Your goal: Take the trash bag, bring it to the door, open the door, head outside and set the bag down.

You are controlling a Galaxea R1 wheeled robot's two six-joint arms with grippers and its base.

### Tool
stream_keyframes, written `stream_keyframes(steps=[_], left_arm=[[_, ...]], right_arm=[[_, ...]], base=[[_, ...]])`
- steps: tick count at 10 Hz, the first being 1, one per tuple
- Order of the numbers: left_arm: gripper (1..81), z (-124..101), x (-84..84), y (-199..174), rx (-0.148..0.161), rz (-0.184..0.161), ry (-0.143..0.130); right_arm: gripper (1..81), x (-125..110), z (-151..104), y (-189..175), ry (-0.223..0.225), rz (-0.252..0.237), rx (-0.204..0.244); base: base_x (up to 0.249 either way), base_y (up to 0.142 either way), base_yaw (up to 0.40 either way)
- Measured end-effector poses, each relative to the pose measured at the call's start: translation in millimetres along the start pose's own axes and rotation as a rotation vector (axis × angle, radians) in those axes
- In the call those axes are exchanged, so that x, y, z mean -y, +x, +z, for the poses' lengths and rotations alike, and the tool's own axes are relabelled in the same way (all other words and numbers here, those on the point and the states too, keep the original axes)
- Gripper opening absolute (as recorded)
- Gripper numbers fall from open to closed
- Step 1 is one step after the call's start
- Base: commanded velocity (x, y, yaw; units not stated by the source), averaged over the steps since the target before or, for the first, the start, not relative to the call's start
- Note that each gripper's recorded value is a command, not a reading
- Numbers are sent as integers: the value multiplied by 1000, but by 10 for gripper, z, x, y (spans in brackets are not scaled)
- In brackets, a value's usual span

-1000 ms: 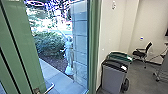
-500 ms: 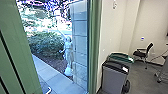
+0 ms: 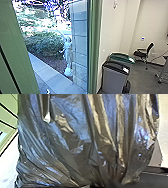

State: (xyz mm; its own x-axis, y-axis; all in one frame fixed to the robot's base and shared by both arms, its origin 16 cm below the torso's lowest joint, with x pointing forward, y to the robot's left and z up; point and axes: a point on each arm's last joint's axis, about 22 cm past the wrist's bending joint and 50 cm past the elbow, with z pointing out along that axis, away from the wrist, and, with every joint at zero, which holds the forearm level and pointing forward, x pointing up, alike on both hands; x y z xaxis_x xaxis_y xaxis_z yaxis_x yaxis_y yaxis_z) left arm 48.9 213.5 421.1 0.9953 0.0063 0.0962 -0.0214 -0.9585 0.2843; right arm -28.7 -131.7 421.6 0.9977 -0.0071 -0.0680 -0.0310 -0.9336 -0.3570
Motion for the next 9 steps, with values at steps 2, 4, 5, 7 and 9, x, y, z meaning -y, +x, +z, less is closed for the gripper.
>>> stream_keyframes(steps=[2, 4, 5, 7, 9], left_arm=[[10, -1, -2, -82, 11, -2, -1], [10, -2, 2, -33, 2, -1, 0], [10, -1, 1, -44, 5, -1, 0], [10, -1, 1, -45, 5, 0, 0], [10, -1, 1, -45, 5, 2, 0]], right_arm=[[811, 0, 0, -6, 0, 2, -1], [811, 0, 0, -6, 0, 2, -1], [811, 0, 0, -6, 0, 2, -1], [811, 0, 0, -6, 0, 1, -1], [811, 0, 0, -6, 0, 2, -1]], base=[[0, 0, 0], [0, 0, 0], [0, 0, 0], [0, 0, 0], [0, 0, 0]])
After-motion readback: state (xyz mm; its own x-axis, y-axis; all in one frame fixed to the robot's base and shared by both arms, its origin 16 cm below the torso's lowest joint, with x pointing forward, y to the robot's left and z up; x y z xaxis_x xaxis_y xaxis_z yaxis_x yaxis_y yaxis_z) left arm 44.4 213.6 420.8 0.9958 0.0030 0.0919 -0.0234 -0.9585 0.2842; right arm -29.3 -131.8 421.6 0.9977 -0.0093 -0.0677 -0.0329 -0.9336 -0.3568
